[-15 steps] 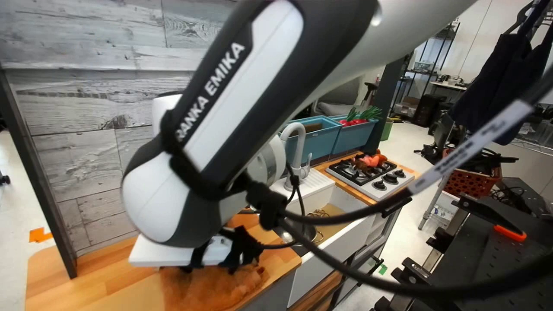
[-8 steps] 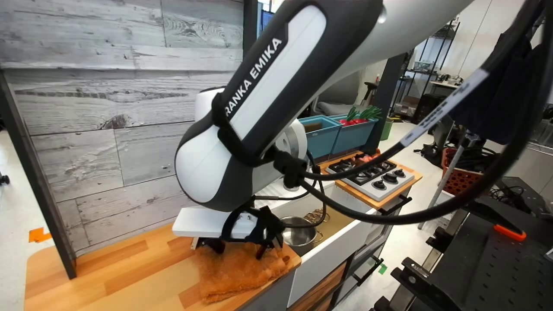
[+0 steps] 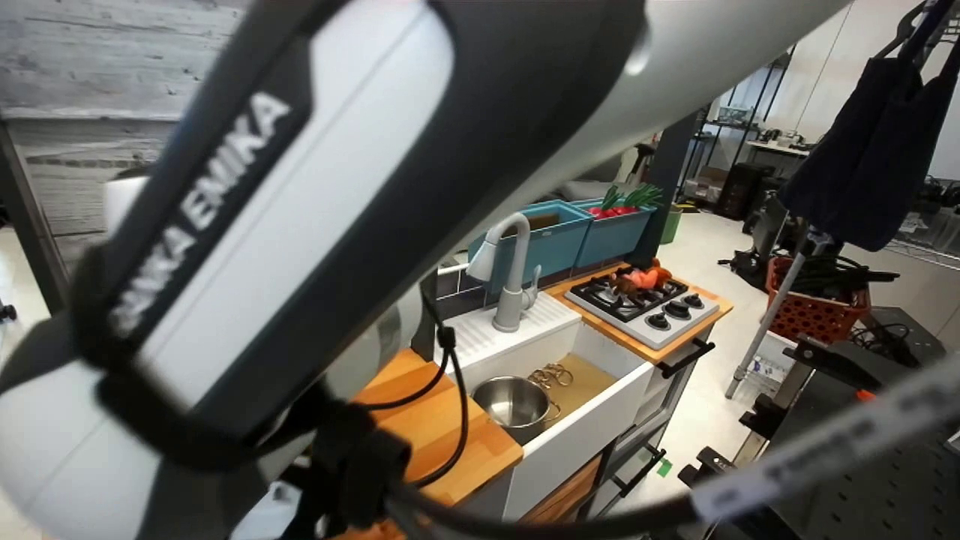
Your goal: Use the towel to wipe the left side of the countertop, place the two plush toys on the stove inside the silver pot
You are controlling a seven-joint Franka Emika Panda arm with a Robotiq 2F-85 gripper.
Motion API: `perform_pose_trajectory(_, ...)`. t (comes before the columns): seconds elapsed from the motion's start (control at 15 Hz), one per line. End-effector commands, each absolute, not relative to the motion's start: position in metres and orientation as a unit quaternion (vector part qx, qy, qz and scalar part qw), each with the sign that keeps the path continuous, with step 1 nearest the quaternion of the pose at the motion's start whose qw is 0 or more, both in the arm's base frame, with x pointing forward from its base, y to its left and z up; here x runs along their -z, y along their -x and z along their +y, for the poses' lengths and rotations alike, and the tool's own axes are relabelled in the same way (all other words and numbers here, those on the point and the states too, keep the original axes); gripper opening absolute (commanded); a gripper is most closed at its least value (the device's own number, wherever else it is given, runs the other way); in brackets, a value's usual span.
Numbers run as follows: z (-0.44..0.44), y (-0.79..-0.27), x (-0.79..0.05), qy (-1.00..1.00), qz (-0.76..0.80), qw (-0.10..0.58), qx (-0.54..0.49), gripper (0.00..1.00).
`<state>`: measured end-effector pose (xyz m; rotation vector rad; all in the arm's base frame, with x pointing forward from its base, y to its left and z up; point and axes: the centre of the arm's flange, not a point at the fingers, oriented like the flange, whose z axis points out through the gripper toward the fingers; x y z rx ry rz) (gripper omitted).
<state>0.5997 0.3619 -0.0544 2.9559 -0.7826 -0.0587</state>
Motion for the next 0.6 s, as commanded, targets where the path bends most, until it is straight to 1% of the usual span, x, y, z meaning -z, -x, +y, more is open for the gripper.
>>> perform_pose_trajectory(0.0,0.408,-0.614,0.075,-0.973,-0.227,0.036,-0.025,1.00)
perform_pose_trajectory(0.13,0.404,-0.609,0.053,-0.976,-0.203,0.047,-0.058,1.00)
perform_pose_trajectory(0.27,0.397,-0.603,0.023,-0.978,-0.186,0.056,-0.069,1.00)
perform_pose_trajectory(0.4,0.391,-0.597,-0.019,-0.981,-0.176,0.044,-0.074,1.00)
perform_pose_trajectory(0.53,0.386,-0.595,-0.063,-0.982,-0.171,0.017,-0.082,1.00)
